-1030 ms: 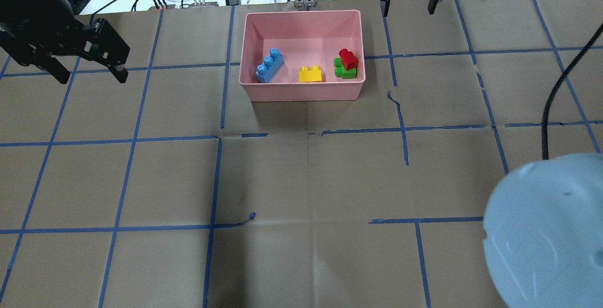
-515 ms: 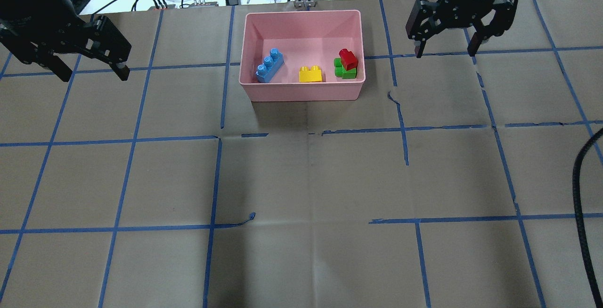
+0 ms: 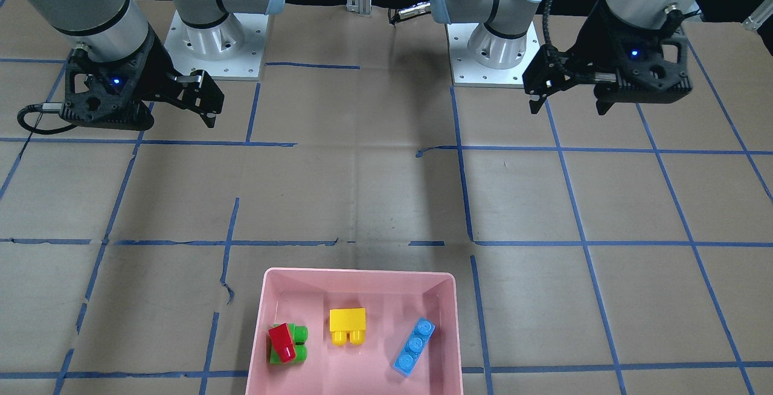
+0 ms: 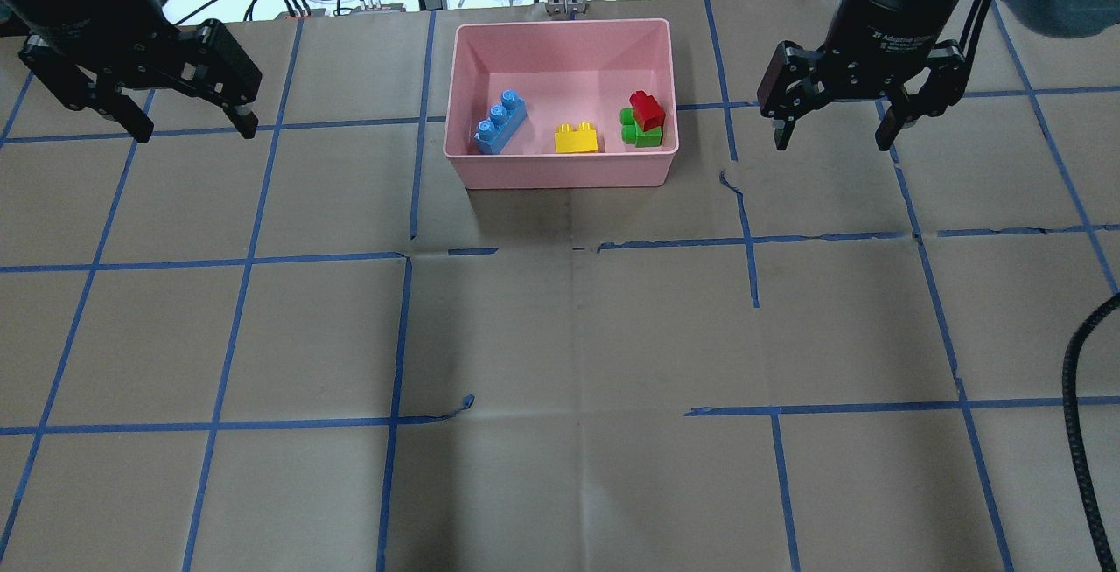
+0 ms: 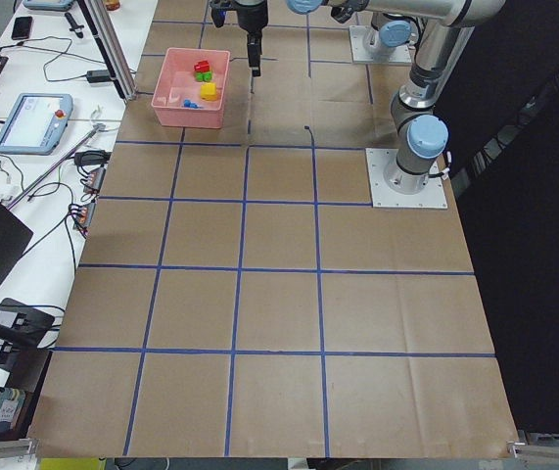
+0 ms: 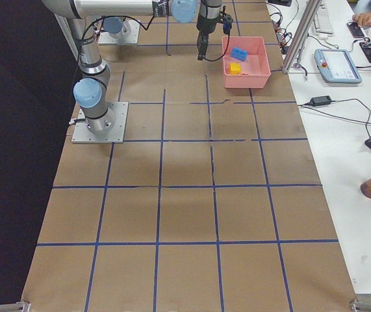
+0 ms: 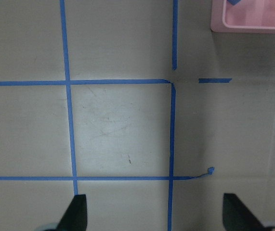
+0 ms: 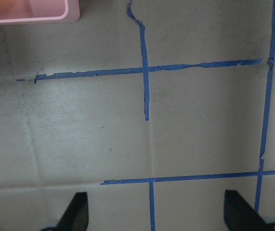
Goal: Put all blocks into box
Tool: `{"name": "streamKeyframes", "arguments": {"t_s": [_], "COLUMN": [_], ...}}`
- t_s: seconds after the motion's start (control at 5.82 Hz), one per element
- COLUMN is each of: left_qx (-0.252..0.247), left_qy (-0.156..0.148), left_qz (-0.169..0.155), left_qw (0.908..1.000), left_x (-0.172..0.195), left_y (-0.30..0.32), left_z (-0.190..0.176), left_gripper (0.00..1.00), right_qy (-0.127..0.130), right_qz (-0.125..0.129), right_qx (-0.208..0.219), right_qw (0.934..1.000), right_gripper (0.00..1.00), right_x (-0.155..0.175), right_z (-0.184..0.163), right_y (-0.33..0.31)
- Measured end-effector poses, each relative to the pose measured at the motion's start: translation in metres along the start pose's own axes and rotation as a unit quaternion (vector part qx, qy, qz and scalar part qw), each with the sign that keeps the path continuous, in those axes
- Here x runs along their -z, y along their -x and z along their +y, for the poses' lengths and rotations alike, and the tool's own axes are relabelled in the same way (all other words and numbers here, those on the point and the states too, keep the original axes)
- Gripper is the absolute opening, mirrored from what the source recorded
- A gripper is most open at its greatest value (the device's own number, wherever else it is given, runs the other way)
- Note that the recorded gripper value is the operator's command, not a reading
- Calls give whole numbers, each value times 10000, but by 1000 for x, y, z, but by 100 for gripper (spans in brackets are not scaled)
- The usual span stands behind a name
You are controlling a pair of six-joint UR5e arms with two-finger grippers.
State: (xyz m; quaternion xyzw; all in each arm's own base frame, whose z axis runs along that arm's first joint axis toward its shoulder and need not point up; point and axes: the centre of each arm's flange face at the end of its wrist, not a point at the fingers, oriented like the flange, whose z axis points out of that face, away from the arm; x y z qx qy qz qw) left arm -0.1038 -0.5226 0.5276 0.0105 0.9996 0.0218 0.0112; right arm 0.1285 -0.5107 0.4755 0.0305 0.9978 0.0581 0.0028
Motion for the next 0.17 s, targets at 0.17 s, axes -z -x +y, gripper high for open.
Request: {"name": "streamKeyframes", "arguments": {"t_s": [0.17], "left_qx": [-121], "left_qy": [-61], "left_qz": [-22], "left_qw": [9999], "left_x": [-8], "left_y": [-16], "left_z": [-8], "left_gripper": [99], "right_qy": [-8], "right_qz": [5], "right_qx": [2], "right_qw": [10000], "right_gripper": [100], "right_x": [0], "right_z": [0], "right_y": [0]}}
